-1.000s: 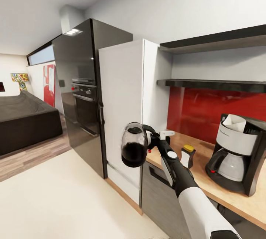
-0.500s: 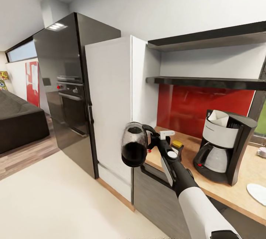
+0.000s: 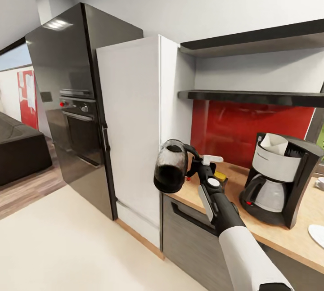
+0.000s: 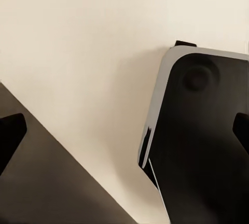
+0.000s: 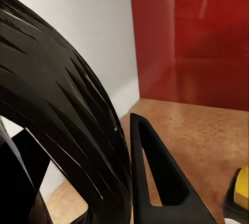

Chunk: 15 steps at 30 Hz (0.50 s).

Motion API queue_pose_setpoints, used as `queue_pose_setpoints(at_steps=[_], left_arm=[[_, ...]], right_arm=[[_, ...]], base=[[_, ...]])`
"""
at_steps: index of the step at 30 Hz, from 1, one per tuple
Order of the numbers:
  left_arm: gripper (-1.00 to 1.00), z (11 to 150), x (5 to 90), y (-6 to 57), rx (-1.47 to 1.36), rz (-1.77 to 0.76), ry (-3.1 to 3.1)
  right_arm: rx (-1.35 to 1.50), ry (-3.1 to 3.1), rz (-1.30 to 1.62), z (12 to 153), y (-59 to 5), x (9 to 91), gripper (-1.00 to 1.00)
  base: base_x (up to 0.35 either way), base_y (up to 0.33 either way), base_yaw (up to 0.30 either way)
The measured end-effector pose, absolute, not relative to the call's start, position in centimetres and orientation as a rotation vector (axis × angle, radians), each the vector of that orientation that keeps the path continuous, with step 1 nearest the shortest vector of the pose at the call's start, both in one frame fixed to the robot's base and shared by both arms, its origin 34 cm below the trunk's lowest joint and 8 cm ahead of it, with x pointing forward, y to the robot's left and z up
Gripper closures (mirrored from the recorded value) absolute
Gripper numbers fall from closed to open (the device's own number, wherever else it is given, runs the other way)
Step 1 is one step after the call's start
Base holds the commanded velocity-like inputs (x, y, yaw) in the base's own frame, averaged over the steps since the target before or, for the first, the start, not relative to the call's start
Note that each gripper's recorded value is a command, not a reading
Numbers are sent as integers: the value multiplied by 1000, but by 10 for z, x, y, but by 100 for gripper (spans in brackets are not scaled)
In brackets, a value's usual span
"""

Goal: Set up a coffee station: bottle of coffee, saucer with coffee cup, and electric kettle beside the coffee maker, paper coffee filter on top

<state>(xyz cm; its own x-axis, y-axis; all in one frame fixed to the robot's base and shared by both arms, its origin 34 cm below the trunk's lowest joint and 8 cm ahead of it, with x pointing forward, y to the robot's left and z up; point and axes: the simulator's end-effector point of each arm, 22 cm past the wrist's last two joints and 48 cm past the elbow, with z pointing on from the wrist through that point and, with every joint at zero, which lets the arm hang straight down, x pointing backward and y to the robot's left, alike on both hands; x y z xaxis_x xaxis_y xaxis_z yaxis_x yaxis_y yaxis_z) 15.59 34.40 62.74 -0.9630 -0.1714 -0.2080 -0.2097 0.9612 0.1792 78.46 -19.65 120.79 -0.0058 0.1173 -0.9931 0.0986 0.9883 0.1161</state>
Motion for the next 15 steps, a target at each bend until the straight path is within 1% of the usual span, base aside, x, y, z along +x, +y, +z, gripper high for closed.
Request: queue_pose_setpoints(at_steps=[3,5,8,12,15], left_arm=[[-100,627,155,344,-287,298,2923],[-100,627,154,344,-286,298,2925],[-100,627,152,344,-285,300,2930],[-100,627,150,344,-285,302,2936],[-100,626,148,344,-284,303,2941]], right_arm=[[170,1583,13,1205,-197,786,100],[173,1585,9,1204,-198,786,100],[213,1590,-34,1199,-210,786,100],[329,1593,-156,1193,-242,779,100],[371,1572,-193,1199,-252,776,100]], base=[[291,181,-164],[234,70,-173],[59,15,-179],[8,2,-180],[1,0,-180]])
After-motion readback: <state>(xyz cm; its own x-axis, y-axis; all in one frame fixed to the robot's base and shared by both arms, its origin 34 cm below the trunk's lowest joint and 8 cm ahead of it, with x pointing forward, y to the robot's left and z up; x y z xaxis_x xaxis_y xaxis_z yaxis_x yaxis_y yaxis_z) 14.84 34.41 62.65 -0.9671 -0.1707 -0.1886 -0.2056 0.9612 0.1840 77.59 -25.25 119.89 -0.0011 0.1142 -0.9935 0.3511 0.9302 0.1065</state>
